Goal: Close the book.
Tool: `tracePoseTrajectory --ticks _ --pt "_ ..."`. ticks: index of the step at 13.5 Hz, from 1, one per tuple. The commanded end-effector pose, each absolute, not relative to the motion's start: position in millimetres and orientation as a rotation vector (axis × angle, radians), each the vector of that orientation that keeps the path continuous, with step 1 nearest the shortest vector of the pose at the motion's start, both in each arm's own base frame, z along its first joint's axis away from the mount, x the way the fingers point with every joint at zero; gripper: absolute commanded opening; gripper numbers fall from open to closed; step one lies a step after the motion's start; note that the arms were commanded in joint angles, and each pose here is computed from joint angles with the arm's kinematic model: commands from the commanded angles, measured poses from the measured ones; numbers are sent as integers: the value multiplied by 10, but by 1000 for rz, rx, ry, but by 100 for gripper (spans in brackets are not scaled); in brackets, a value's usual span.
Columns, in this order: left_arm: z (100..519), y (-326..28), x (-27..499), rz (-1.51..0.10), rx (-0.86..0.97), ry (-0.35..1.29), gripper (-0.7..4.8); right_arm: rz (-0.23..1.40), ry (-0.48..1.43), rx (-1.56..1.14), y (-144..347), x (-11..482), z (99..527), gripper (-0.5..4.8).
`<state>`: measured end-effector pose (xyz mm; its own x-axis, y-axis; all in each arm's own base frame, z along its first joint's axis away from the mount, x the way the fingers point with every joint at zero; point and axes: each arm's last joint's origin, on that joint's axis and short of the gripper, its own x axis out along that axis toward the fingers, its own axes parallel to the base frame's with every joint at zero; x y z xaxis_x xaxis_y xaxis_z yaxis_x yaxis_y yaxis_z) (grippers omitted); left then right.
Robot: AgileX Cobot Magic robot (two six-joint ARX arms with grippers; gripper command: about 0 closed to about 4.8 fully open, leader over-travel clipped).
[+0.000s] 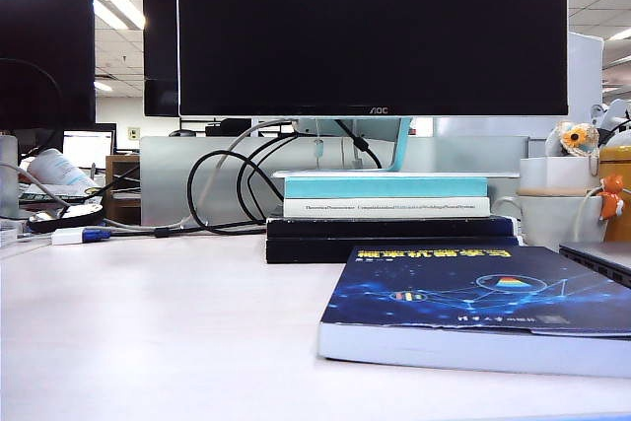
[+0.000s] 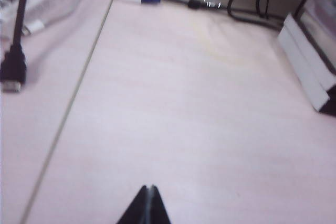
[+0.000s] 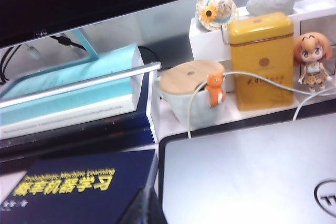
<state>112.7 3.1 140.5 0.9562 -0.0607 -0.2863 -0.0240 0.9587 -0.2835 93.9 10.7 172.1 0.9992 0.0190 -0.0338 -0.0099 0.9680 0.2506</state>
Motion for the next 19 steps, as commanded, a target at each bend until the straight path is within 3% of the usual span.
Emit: tracePoseTrajectory --ticks 1,5,8,9,11,12,13,15,19 --pt "1422 -50 1099 -38 -285 289 -6 -12 100 218 104 961 1555 -2" --pt "1563 -31 1007 -199 -254 140 -6 1 -2 112 107 965 1655 -2" --pt "1586 48 958 -146 -229 93 -6 1 -39 73 106 965 1690 -2" --pt "1582 81 961 -31 -250 86 -6 1 -28 108 106 965 1680 -2" --pt "1549 85 958 -10 -260 117 -6 -4 51 157 106 964 1603 -2" --pt "1549 85 958 -10 -260 117 -6 -8 32 164 103 965 1620 -2" --pt "1549 85 958 -10 -260 117 -5 -57 -131 140 81 958 1777 -2" --pt "1549 85 958 -10 -260 117 -6 -100 40 107 62 965 1608 -1" --pt "1549 85 958 -10 -260 117 -6 -100 65 102 62 964 1584 -1"
